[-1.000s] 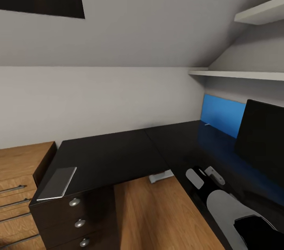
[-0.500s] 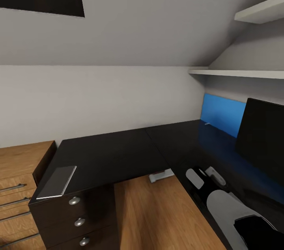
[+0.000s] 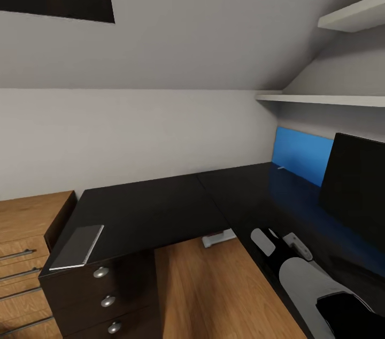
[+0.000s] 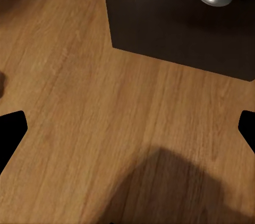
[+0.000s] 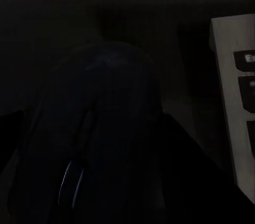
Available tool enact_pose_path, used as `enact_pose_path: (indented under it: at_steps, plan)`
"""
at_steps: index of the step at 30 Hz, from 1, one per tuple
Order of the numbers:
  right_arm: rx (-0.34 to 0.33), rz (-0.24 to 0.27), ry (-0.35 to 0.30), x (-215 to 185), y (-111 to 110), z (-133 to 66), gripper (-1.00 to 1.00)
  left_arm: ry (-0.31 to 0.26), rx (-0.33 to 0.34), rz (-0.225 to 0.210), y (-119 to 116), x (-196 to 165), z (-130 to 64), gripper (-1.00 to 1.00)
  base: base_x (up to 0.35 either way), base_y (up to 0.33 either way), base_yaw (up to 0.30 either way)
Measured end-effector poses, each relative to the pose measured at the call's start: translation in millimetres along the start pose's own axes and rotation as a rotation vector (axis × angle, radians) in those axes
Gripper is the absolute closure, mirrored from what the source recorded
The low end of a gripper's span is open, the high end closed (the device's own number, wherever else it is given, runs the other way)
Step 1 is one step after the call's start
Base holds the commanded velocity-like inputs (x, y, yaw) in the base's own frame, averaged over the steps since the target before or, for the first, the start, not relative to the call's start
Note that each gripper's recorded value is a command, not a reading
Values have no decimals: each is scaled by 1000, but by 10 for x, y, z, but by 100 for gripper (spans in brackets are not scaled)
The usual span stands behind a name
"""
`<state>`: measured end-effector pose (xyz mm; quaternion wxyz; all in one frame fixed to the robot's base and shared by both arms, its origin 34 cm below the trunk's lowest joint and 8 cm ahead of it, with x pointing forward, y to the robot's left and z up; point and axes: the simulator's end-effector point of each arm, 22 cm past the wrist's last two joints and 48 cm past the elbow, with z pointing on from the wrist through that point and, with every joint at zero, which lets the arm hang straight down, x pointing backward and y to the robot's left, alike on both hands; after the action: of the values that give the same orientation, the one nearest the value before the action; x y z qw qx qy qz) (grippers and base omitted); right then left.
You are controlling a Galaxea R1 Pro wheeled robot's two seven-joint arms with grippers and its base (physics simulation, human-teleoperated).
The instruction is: In the bedroom, organize the workspace by keeping the computer under the desk, ensuring the monitor is on the desk, placing the keyboard on the desk next to the monitor, placing the mouse on the desk next to the keyboard, moving the folder from the swivel chair onto the desk next to the mouse, stacking the notebook on top of the folder with the pen on top of the notebook, and positioning the swivel chair next to the desk.
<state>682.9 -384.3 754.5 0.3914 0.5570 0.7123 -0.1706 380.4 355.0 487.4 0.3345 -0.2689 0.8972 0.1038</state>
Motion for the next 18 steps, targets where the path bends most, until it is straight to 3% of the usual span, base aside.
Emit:
enact_pose_path:
  at_steps: [18]
  plan:
    - [-1, 0, -4, -14, 2, 3, 100, 0, 3, 0, -10, 3, -2, -100, 0, 0, 0]
